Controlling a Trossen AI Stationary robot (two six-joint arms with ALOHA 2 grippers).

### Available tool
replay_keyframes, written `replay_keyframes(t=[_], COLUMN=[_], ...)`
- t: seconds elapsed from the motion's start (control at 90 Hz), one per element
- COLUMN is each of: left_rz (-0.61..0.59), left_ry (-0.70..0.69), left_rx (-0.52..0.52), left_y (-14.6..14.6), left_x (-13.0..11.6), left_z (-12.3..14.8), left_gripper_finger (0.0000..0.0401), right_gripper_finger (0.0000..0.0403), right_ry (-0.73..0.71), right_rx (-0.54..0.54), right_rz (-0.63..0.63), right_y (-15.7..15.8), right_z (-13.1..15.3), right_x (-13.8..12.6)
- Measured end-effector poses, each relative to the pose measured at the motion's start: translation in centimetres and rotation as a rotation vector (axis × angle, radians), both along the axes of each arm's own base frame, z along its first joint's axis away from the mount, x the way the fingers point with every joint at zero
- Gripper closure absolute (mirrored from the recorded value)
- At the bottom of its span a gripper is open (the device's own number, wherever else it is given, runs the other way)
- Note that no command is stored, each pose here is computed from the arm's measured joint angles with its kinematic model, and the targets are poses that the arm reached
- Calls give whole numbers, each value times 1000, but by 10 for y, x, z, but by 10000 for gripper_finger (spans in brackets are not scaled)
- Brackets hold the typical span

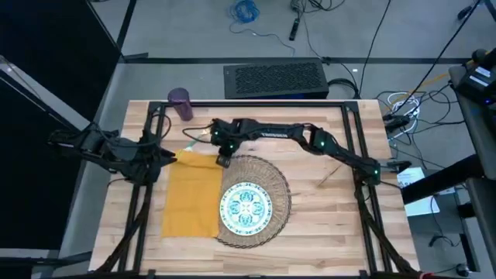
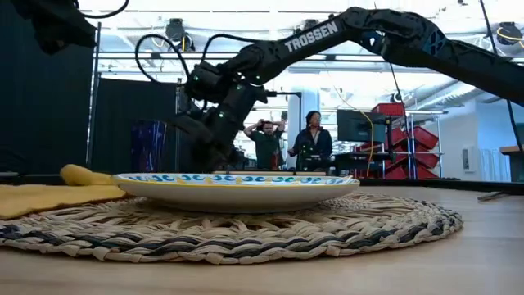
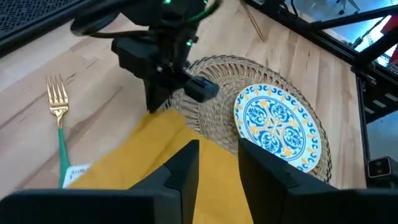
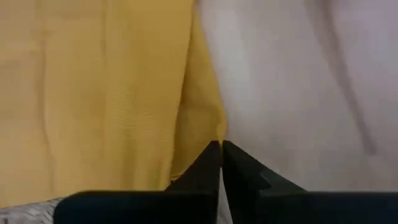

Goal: Set table place
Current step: Fold the yellow table napkin

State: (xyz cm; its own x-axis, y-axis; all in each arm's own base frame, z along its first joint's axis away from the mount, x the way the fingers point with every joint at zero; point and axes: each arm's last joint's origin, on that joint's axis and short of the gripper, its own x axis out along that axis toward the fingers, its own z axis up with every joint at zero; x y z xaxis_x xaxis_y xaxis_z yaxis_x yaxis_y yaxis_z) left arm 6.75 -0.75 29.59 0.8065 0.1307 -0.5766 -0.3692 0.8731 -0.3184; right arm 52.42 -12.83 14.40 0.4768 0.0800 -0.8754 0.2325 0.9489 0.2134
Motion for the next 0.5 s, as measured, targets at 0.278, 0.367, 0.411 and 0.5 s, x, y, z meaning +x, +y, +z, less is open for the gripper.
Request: replay_keyframes(t=[0.278, 0.367, 0.411, 0.5], left_rz=[0, 0, 0, 0], left_ry=[16, 16, 16, 15], left_rx=[4, 4, 5, 5], left_y=[0, 0, 0, 0], left_x=[-1, -1, -1, -1], left_z=[-1, -1, -1, -1], left_gripper_finger=[308, 308, 308, 308], right_gripper_finger=[403, 403, 403, 401], right_ry=[25, 11, 11, 24], right_rx=[-122, -88, -59, -37], right_rz=[-40, -36, -18, 11], right_y=[-5, -3, 0, 5], right_z=[34, 38, 38, 37], right_x=[-12, -12, -12, -12])
